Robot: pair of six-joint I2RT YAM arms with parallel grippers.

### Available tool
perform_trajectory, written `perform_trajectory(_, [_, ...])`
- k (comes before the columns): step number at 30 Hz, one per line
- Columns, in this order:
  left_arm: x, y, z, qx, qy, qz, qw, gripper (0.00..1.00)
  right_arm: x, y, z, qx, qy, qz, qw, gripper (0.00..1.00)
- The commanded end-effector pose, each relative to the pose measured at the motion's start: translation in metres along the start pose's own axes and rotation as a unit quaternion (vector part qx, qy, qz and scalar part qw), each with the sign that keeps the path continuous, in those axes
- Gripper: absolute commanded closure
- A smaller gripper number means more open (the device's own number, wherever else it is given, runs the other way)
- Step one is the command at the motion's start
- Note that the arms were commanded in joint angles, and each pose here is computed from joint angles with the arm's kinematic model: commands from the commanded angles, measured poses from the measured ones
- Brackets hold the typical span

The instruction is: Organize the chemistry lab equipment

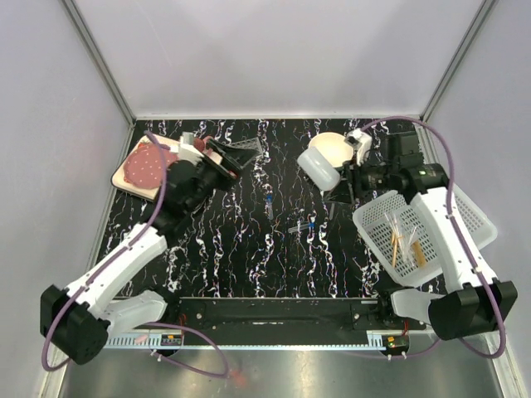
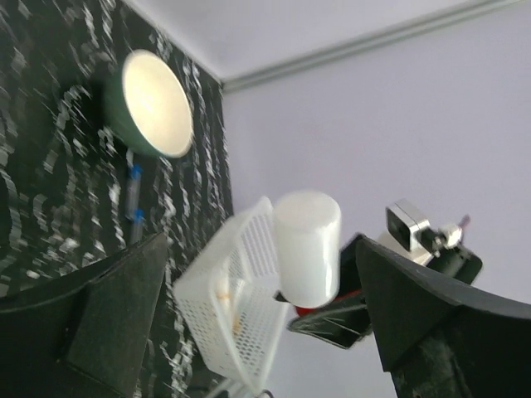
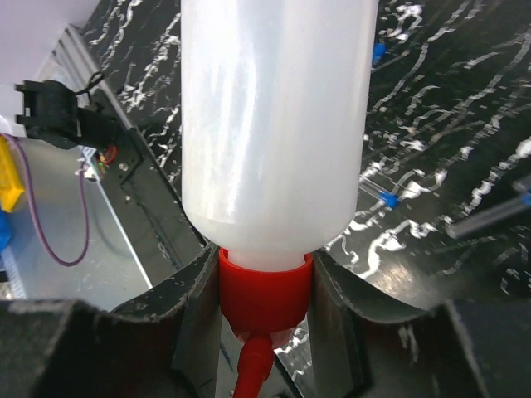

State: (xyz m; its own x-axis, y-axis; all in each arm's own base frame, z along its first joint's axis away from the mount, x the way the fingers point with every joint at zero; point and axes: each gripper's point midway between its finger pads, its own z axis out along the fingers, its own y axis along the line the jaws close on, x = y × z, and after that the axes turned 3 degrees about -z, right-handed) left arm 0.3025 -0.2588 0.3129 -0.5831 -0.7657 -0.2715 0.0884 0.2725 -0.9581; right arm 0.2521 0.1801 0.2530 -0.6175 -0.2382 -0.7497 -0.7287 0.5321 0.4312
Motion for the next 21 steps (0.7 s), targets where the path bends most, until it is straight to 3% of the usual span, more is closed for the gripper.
perform_trajectory(1, [-0.016, 0.017, -0.033, -0.022, 0.033, 0.097, 0.995, 0.01, 0.000, 0.006, -0.039, 0.032, -0.021, -0.065, 0.997, 0.92])
perform_trajectory(6, [-0.038, 0.038, -0.057, -0.061, 0.035, 0.132, 0.989, 0.01, 0.001, -0.010, -0.074, 0.100, -0.040, -0.077, 0.991, 0.92])
perform_trajectory(12, [-0.028, 0.060, -0.071, -0.054, 0.092, 0.124, 0.987, 0.01, 0.012, -0.037, -0.115, 0.216, -0.030, -0.060, 0.974, 0.96])
perform_trajectory(21, [-0.019, 0.073, -0.081, -0.065, 0.115, 0.132, 0.982, 0.01, 0.042, -0.058, -0.144, 0.291, 0.000, -0.015, 0.957, 0.97])
